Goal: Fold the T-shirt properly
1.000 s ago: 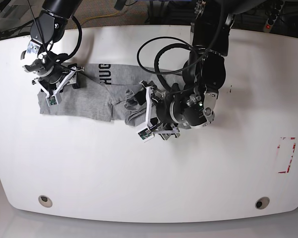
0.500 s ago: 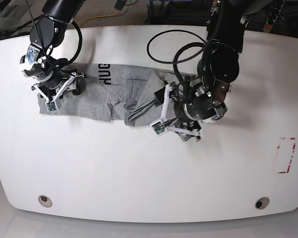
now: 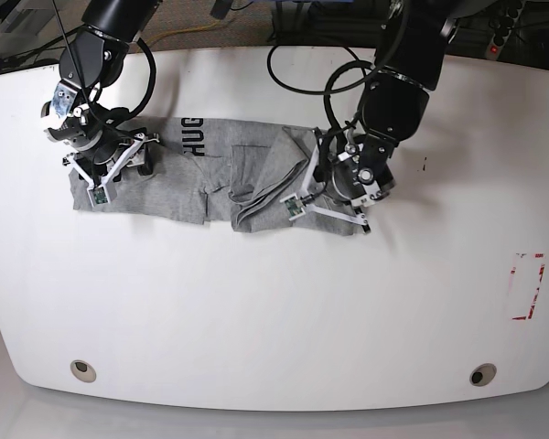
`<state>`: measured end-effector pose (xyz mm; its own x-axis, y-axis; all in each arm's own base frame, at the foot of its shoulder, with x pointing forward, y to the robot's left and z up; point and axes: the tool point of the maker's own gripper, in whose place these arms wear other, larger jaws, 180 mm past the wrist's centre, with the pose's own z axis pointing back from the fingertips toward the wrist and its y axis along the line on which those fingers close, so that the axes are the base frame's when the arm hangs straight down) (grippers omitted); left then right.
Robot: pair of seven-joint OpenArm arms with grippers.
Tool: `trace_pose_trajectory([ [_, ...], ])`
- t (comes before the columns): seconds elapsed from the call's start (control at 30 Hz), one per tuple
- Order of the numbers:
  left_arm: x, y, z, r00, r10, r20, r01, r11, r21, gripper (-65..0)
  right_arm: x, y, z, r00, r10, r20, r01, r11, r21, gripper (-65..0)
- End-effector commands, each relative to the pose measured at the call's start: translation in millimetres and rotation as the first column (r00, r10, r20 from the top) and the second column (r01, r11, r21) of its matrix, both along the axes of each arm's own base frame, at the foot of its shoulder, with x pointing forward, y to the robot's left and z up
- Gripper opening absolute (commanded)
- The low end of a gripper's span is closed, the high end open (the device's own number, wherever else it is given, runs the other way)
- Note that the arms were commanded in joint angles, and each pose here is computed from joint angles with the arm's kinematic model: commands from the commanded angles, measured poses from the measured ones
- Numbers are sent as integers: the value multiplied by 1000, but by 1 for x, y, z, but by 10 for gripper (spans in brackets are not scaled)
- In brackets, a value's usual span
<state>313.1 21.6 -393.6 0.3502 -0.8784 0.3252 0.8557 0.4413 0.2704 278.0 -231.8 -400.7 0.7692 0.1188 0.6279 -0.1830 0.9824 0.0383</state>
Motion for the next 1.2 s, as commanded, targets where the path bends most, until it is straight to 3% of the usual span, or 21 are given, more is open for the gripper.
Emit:
trace_pose_trajectory([
  [0.0,8,-21,14,998,-47,43,49,998,-36,-642,10,-4,14,999,1,54,0,1000,-6,-298],
  [0.43,-22,-94,49,940,-299,162,310,949,-49,-640,10,-3,14,999,0,54,0,1000,-3,-300],
  [0.6,-26,-117,60,933,-313,180,333,939,-92,-640,10,-3,14,999,0,54,0,1000,-3,-300],
  [0.77,-18,-113,78,933,-275,231,308,944,-118,-640,10,-3,14,999,0,54,0,1000,-2,-300],
  [0.87,-2,-92,82,953,-188,238,225,964,-140,-640,10,-3,14,999,0,54,0,1000,-2,-300],
  [1.0,12,-60,72,973,-99,209,128,983,-130,-640,11,-3,14,998,0,56,0,1000,-2,-300],
  [1.17,14,-37,49,984,-85,157,98,992,-77,-640,11,4,12,998,-5,56,4,1000,17,-300],
])
